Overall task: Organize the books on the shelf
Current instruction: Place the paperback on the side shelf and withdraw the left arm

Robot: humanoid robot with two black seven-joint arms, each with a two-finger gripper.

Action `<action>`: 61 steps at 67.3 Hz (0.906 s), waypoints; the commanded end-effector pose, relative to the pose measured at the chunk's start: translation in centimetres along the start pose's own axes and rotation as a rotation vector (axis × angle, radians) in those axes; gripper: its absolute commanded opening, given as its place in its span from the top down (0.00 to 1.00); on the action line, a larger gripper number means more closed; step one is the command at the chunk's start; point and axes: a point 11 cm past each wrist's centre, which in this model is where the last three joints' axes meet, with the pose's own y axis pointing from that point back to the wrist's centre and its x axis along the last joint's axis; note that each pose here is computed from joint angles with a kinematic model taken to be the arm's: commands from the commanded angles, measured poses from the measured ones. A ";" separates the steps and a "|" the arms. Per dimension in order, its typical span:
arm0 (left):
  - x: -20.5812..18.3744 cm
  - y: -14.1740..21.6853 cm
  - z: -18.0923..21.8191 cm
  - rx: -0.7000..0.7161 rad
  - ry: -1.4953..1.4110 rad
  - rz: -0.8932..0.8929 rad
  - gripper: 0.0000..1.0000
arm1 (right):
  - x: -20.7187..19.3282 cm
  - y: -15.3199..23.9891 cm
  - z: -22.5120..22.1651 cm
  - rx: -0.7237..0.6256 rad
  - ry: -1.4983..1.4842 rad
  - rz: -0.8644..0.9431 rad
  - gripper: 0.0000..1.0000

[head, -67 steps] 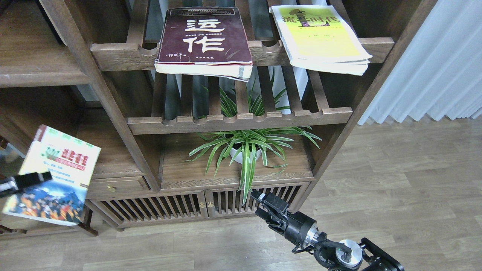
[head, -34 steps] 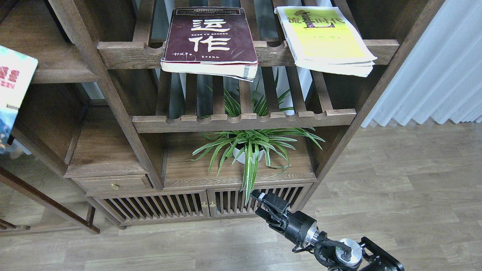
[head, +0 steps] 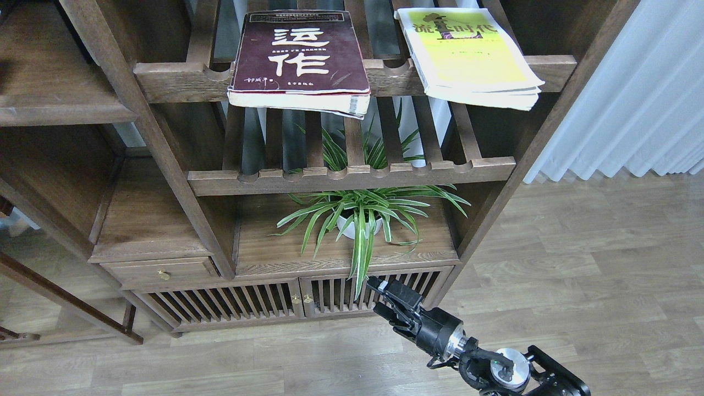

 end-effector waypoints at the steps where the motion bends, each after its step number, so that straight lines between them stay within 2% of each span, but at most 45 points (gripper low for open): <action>1: 0.4 0.4 1.2 -0.029 -0.013 0.016 0.99 | 0.0 0.0 0.0 0.000 -0.001 0.001 0.00; 13: 1.4 -0.8 2.0 -0.079 0.035 0.010 1.00 | 0.2 0.1 0.1 0.000 -0.003 0.003 0.00; 29: 0.5 -4.1 0.4 -0.014 0.093 -0.063 1.00 | 0.4 0.2 0.3 0.000 -0.008 0.007 0.00; 41: 0.2 -6.2 -0.1 -0.030 0.133 -0.091 0.99 | 0.5 0.3 0.4 0.000 -0.011 0.008 0.00; 61: -1.5 -8.0 2.6 -0.121 0.156 -0.156 0.99 | 0.9 0.6 0.7 0.002 -0.021 0.015 0.00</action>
